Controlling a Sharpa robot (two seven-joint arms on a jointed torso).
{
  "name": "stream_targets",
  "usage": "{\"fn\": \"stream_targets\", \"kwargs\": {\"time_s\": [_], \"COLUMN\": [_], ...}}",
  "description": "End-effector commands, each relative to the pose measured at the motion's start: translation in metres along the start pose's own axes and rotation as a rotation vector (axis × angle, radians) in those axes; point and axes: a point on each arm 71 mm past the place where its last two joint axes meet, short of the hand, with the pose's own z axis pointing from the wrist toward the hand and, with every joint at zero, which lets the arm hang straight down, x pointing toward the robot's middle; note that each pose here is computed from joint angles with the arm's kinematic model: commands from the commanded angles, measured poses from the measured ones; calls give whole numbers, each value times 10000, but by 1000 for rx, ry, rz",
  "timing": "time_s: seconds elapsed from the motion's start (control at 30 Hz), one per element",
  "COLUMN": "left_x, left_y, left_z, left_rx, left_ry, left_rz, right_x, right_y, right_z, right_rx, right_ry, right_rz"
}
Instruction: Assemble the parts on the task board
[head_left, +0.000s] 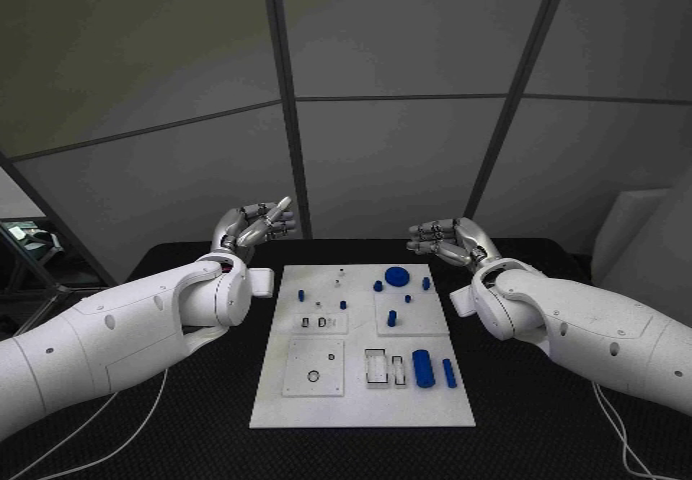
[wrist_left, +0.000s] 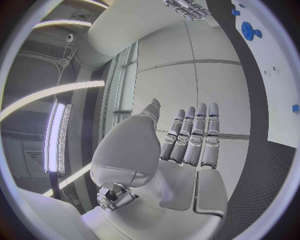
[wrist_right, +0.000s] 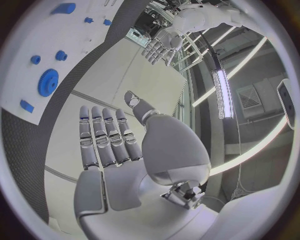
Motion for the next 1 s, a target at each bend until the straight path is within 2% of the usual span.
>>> {"fn": "stream_targets", "kwargs": {"time_s": [0.03,0.33,0.63,0.77,1.0], "left_x": [37,110,217,273,334], "left_y": [-42,-139,-244,-280,-300], "left_z": [-42,-228,-430,-499,-543], "left_rx": [-6,-20,-24,-24,-25], "left_ry": [61,155,232,258,282], "left_rz": [-27,-51,-78,-89,-100], "right_x": [-37,-68,-77,-15,89], "right_y": [104,351,618,701,765], "right_z": [53,212,336,380,412], "right_rx": [-58,-60,-40,-37,-45], "right_ry": [32,154,220,247,273], "right_rz": [-186,-490,-750,-842,-903]}}
